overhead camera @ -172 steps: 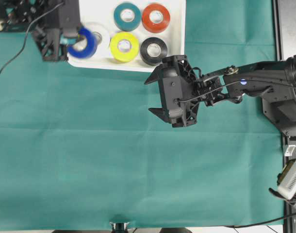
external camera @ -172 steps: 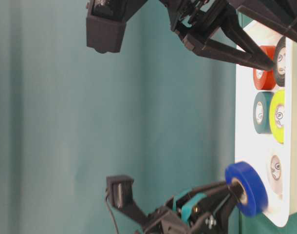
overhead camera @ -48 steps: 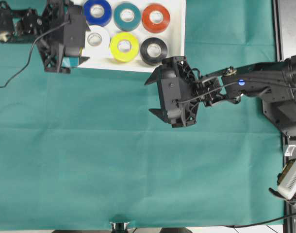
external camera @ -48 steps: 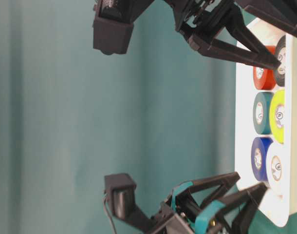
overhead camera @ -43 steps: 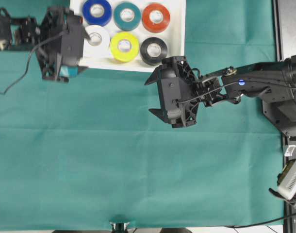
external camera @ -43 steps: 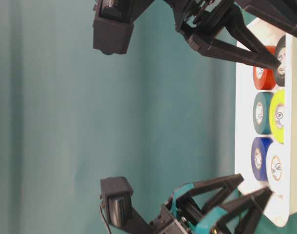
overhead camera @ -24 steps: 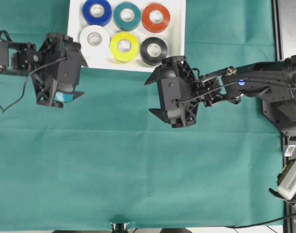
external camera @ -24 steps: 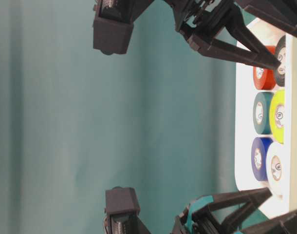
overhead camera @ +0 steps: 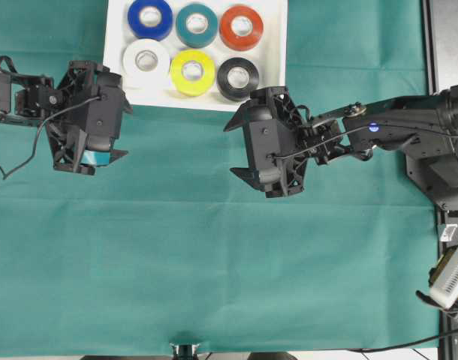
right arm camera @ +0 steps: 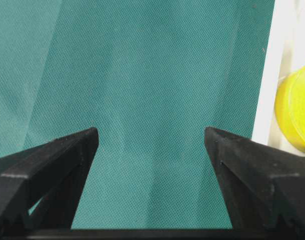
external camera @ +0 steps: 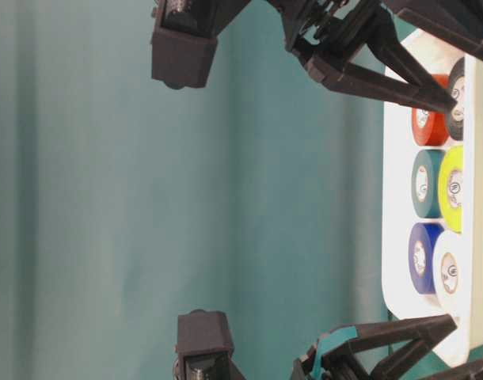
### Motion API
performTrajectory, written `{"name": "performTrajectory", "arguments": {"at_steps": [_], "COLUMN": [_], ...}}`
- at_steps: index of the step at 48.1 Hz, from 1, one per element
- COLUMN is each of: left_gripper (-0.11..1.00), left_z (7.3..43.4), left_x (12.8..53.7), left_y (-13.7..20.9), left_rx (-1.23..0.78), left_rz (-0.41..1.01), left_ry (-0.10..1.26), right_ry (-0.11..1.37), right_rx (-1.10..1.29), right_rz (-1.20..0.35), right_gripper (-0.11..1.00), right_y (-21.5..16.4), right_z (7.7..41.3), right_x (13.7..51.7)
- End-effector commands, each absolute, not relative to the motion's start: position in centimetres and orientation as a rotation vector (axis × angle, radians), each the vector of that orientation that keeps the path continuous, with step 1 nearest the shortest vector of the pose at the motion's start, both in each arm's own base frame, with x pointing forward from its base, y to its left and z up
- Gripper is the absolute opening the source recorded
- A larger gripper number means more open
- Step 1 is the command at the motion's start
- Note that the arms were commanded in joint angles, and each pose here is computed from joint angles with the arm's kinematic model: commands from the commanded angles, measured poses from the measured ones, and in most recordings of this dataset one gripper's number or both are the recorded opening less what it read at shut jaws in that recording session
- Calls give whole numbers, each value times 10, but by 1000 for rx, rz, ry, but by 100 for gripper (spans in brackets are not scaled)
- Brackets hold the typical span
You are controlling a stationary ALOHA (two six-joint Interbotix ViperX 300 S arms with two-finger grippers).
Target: Put the tape alternately from left to right into the white case.
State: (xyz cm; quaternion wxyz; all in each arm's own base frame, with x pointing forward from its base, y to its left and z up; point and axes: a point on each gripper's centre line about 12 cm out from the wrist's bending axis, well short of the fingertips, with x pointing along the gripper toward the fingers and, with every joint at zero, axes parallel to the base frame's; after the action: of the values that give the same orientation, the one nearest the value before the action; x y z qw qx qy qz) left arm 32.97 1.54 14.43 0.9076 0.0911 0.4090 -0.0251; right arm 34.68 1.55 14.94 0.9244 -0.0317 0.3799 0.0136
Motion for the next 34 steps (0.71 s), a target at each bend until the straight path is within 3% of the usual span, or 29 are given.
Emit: {"name": "performTrajectory", "arguments": {"at_steps": [1,34], "left_gripper": [99,99], "left_z": [155,170], "left_x": [333,326], "left_y": [15,14], "left_rx": [186,186], "left_rz": [-47,-42], "left_ry": [806,760], "right_ry": [753,747], "right_rx": [-62,-62], "right_rz": [33,33], "right_gripper": [78,78], "right_y": [17,17], "right_z": [157,159], "right_x": [350,348]}}
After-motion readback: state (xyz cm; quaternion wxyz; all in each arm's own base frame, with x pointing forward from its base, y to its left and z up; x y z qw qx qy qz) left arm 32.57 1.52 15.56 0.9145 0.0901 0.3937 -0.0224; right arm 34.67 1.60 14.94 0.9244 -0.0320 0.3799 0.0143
